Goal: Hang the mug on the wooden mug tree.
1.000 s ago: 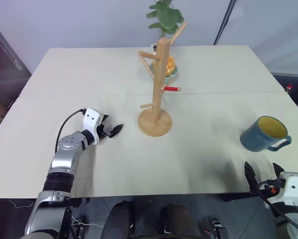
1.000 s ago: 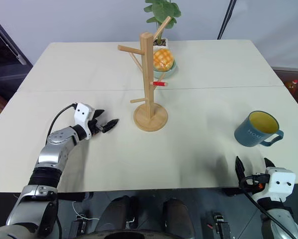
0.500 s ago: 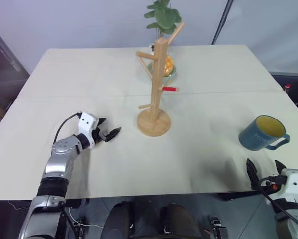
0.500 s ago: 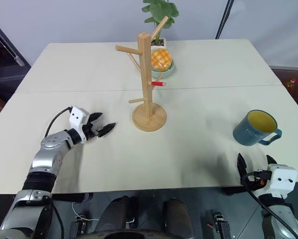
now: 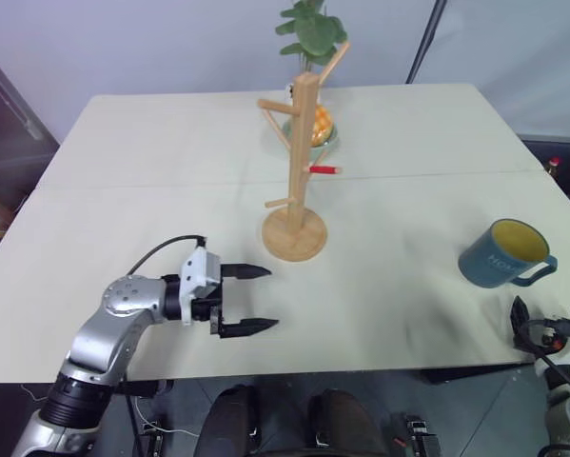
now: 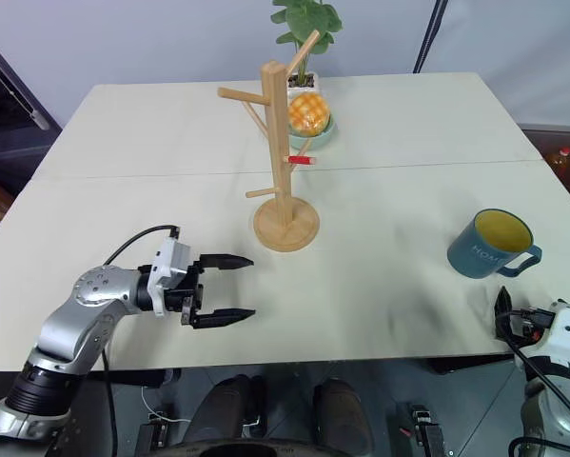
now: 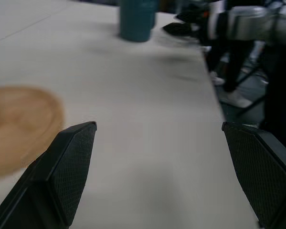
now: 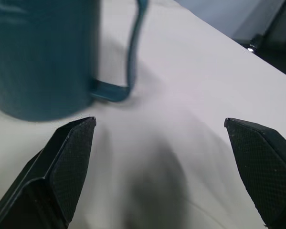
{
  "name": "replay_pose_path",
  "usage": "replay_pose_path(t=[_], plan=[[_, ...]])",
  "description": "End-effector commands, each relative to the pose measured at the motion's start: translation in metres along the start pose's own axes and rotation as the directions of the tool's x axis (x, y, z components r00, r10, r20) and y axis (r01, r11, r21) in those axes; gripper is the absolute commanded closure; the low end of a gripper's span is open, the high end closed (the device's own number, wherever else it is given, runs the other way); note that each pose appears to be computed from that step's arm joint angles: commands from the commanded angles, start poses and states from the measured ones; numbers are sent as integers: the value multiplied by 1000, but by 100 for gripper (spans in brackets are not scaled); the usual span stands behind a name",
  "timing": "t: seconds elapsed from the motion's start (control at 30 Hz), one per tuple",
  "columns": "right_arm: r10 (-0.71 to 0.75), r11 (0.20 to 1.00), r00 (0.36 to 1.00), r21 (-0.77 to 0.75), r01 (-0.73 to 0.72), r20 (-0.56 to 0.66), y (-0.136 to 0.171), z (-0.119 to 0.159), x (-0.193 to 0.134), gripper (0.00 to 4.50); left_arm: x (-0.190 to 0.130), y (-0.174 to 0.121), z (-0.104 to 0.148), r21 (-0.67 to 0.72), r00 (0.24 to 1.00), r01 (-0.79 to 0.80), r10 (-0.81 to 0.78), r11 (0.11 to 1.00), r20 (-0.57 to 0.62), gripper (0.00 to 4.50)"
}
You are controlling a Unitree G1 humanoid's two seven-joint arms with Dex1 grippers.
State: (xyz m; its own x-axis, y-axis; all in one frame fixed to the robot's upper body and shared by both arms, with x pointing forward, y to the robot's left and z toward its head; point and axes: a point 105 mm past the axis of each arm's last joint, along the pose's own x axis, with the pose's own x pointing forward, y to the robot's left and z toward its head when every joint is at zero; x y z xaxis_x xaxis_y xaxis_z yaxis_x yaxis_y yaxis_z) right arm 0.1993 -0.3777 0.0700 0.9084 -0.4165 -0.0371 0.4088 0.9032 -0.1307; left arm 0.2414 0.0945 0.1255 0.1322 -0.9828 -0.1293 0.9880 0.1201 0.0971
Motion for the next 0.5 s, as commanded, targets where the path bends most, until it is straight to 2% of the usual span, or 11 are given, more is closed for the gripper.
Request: replay_pose_path(t=[0.03,0.5], plan=[[-36,999,998,-26,38,49,-9,14,4,4,5,-6,11,25,999,30,-31,999,17,0],[-16,999,997,-37,18,74,-7,26,26,4,15,-13,17,40,998,53,-54,998,14,0]])
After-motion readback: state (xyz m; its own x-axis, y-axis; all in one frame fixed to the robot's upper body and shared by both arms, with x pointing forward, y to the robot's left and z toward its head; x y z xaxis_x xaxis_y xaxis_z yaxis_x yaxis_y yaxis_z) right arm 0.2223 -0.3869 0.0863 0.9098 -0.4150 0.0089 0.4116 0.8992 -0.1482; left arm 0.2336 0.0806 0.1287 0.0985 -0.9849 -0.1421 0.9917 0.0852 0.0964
